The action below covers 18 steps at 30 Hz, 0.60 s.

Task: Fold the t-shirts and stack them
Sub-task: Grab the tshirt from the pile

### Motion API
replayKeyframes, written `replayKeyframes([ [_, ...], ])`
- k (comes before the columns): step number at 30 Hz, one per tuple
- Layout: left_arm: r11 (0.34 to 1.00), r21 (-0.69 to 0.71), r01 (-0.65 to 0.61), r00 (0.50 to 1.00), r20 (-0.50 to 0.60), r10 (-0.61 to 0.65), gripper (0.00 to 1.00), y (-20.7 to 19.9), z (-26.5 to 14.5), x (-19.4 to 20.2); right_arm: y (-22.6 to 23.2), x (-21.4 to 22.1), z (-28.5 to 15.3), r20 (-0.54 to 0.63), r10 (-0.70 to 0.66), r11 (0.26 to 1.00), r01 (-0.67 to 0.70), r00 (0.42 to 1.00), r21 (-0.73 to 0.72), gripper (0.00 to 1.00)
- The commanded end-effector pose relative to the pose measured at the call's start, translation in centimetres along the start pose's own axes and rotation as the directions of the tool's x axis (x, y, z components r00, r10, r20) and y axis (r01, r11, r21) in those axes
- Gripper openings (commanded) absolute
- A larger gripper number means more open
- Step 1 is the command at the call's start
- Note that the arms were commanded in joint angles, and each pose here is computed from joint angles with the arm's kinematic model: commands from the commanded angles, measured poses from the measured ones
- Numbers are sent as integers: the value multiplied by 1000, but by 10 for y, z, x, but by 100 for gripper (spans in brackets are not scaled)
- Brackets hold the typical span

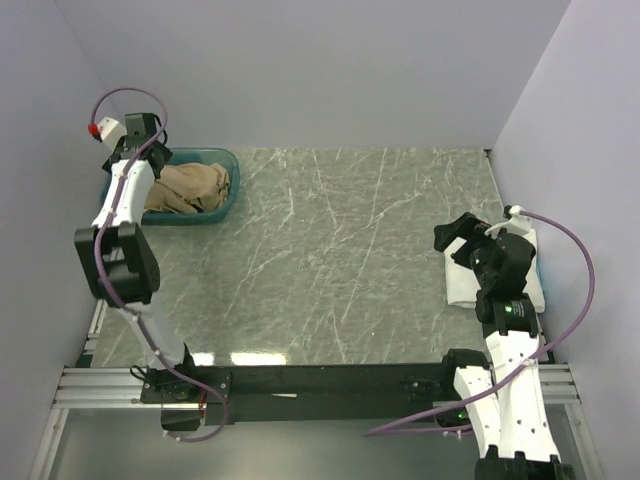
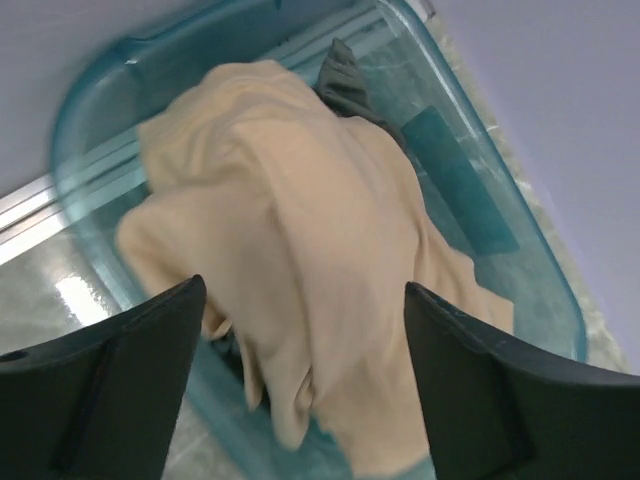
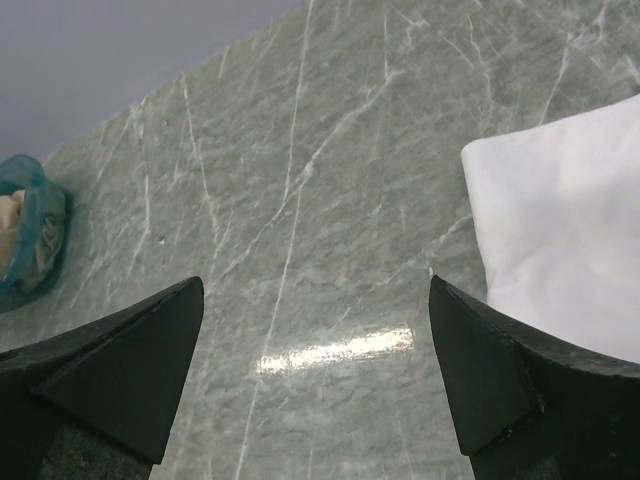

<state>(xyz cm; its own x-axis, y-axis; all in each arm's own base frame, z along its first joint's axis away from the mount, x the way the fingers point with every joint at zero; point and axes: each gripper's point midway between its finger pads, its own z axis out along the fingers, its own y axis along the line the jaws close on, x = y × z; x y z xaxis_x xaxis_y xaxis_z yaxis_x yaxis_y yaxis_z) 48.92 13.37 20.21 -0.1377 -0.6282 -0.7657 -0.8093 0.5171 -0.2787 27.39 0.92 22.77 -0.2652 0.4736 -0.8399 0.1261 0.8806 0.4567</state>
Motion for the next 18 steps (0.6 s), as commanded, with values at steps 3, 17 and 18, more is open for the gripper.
replayKeyframes([
  [3,995,-45,-94,992,-90,90,83,-7,39,9,-5,-3,3,-4,-14,999,14,1000,30,99],
  [17,994,64,-87,995,-36,90,1,-39,34,-25,-6,-1,5,-9,-14,999,15,1000,29,99],
  [18,994,82,-76,997,-18,77,1,-41,26,-34,-5,-1,5,-11,-14,1000,15,1000,26,99],
])
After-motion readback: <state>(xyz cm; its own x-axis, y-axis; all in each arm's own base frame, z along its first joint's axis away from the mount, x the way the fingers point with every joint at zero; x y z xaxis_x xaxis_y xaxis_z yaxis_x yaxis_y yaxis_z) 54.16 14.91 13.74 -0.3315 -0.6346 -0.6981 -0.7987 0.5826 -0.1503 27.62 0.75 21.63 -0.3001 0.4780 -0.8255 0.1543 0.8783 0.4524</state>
